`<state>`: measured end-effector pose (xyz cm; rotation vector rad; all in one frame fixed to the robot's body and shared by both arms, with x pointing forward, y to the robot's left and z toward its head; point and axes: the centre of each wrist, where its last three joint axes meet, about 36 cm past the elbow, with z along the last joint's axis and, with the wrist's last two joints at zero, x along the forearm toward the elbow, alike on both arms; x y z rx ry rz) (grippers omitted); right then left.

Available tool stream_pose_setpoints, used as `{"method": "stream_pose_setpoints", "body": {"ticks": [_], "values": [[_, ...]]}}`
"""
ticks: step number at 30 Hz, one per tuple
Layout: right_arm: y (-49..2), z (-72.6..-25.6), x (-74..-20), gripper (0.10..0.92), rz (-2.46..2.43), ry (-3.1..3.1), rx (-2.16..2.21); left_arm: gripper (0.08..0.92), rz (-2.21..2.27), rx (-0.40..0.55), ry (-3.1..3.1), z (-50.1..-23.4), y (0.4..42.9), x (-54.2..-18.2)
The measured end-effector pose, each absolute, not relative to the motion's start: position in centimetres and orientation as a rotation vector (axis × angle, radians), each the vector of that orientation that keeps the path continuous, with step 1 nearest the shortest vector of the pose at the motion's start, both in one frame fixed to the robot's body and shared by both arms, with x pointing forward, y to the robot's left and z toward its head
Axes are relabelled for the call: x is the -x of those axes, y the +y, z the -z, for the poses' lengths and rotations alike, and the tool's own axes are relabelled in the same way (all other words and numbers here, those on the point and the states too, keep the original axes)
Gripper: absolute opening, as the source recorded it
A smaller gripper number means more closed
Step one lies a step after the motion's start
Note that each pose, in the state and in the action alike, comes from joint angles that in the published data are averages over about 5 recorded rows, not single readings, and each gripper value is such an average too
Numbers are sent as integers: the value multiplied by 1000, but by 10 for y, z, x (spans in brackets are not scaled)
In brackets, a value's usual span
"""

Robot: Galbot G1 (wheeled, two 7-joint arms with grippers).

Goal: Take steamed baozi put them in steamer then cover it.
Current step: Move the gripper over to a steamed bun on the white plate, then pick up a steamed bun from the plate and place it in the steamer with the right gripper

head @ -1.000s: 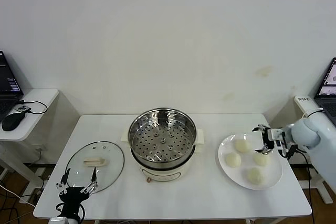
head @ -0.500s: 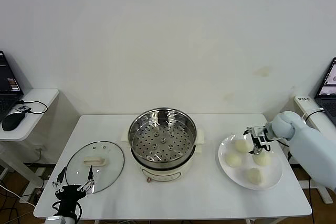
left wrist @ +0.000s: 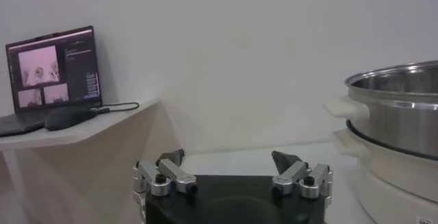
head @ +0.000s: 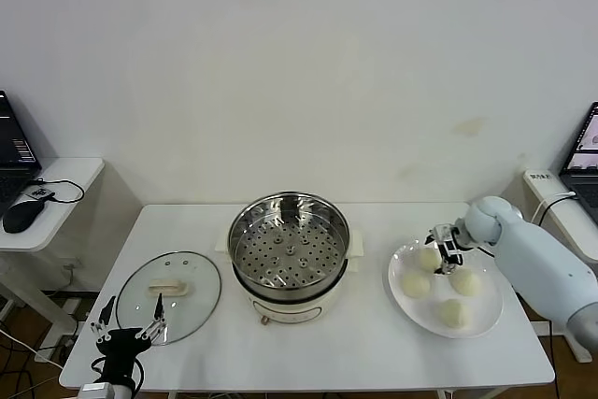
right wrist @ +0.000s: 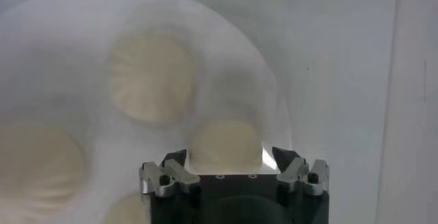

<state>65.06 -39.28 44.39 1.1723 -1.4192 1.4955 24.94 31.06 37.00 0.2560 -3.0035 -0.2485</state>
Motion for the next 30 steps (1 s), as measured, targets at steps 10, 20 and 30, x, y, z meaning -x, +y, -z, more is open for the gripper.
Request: {"method": "stream_pose_setpoints", "body": {"ticks": [10,20,30], "values": [[-392,-444,-653,635,-1489,-1408,-1179,823,251,-267,-3008,-372,312,-249],[-393,-482,-651,636,-1503,-1425,-1201,823,236,-277,-3010,-373,313,-248],[-377,-581,-652,636,-1584,-1508,-1249,823,204,-255,-3020,-374,310,-250]]}}
